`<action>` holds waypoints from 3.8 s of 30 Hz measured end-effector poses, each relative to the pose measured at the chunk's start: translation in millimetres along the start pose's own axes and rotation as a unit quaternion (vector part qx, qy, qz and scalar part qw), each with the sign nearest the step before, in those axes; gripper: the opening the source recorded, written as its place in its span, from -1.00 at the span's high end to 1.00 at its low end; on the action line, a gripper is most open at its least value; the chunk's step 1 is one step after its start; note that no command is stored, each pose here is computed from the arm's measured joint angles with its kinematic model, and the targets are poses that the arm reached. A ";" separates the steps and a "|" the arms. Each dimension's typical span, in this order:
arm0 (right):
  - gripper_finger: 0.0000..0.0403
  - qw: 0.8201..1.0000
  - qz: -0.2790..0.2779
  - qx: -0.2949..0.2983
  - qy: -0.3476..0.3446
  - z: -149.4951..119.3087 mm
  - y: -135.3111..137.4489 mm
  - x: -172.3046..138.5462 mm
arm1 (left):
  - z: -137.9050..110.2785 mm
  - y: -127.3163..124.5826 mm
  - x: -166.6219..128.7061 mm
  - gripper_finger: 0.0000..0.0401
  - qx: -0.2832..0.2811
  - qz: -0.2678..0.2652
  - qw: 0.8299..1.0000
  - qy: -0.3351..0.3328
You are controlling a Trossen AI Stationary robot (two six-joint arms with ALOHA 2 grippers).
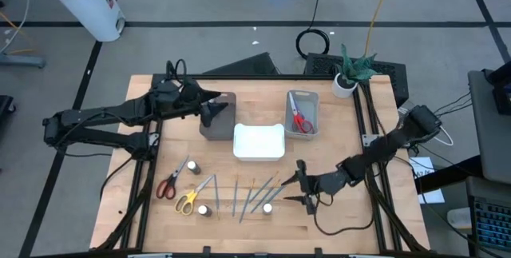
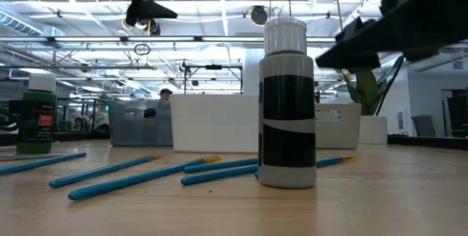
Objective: Pick & Place Paint Supplies
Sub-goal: Put the gray paint bottle into the black bin
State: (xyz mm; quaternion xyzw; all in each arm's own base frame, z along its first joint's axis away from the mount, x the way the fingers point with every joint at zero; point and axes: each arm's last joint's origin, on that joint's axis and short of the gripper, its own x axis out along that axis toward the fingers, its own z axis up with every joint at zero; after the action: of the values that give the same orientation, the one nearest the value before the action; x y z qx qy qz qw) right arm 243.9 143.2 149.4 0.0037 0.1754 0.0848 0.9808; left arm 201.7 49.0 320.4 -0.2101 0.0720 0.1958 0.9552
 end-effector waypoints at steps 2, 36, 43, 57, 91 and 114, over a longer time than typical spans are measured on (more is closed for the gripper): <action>-0.06 1.000 -0.011 0.001 0.011 -9.2 6.8 2.7 | -0.3 -1.7 -0.3 -0.51 0.000 -0.005 1.000 0.000; -0.36 0.994 -0.060 0.066 0.069 -37.9 49.2 102.4 | -3.7 -22.6 28.1 -0.55 -0.024 -0.159 0.987 0.002; -0.01 0.996 -0.037 0.071 0.051 -29.6 56.4 98.3 | -3.6 -22.7 28.1 -0.50 -0.024 -0.160 0.987 0.001; 0.47 0.996 -0.055 0.040 0.052 -3.5 42.0 89.9 | -3.5 -22.7 28.1 -0.55 -0.021 -0.160 0.987 0.001; 0.50 0.989 -0.130 0.052 0.054 95.0 -134.6 40.7 | -8.7 -83.0 119.3 -0.54 0.247 -0.131 0.929 0.243; 0.50 0.991 -0.120 0.024 0.061 92.5 -127.7 44.1 | -26.7 -98.9 122.1 -0.08 0.235 -0.154 0.922 0.266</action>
State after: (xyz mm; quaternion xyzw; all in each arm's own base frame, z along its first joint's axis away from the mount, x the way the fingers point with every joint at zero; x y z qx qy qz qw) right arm 337.6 26.8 216.4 0.0008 0.2363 -0.0376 0.9710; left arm 351.7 -3.1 306.4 -0.0323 0.3341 -0.0398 0.9411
